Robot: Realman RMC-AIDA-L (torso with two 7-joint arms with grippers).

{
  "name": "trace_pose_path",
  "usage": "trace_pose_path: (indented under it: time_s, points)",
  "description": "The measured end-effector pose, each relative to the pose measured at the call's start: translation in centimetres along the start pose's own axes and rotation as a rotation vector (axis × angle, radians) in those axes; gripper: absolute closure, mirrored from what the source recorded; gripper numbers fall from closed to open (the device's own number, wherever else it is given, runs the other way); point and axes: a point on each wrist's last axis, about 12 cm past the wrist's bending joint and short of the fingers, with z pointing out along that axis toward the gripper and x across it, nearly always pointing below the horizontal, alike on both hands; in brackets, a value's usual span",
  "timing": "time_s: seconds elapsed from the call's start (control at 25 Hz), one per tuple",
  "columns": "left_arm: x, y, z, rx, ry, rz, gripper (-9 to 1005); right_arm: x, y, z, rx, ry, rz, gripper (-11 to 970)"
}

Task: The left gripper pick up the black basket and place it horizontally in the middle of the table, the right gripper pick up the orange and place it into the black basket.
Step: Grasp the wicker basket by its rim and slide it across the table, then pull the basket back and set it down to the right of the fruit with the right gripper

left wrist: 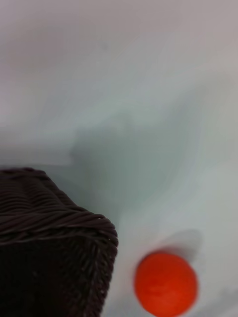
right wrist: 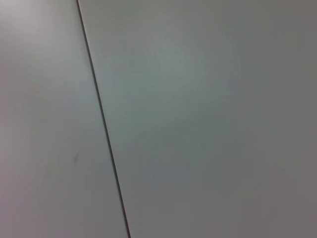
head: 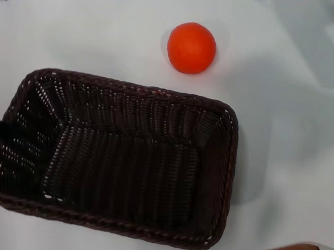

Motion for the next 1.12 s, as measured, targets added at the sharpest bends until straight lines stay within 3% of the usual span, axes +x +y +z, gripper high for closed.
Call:
trace_pose_path:
  time_s: [0.28, 0.56, 1.12]
  points:
    - [0.4, 0.8, -1.9, 0.108, -0.165, -0.087, 827, 0.1, 0.2, 0.1, -0.01, 0.009, -0.001, 43]
    - [1.3, 2.0, -2.8, 0.15, -0.277, -0.201, 827, 0.3, 0.2, 0.2, -0.008, 0.013, -0.005, 43]
    - [5.1, 3.3, -1.2, 0.171, -0.409, -0.383, 827, 0.3, 0.2, 0.3, -0.006, 0.015, -0.004, 43]
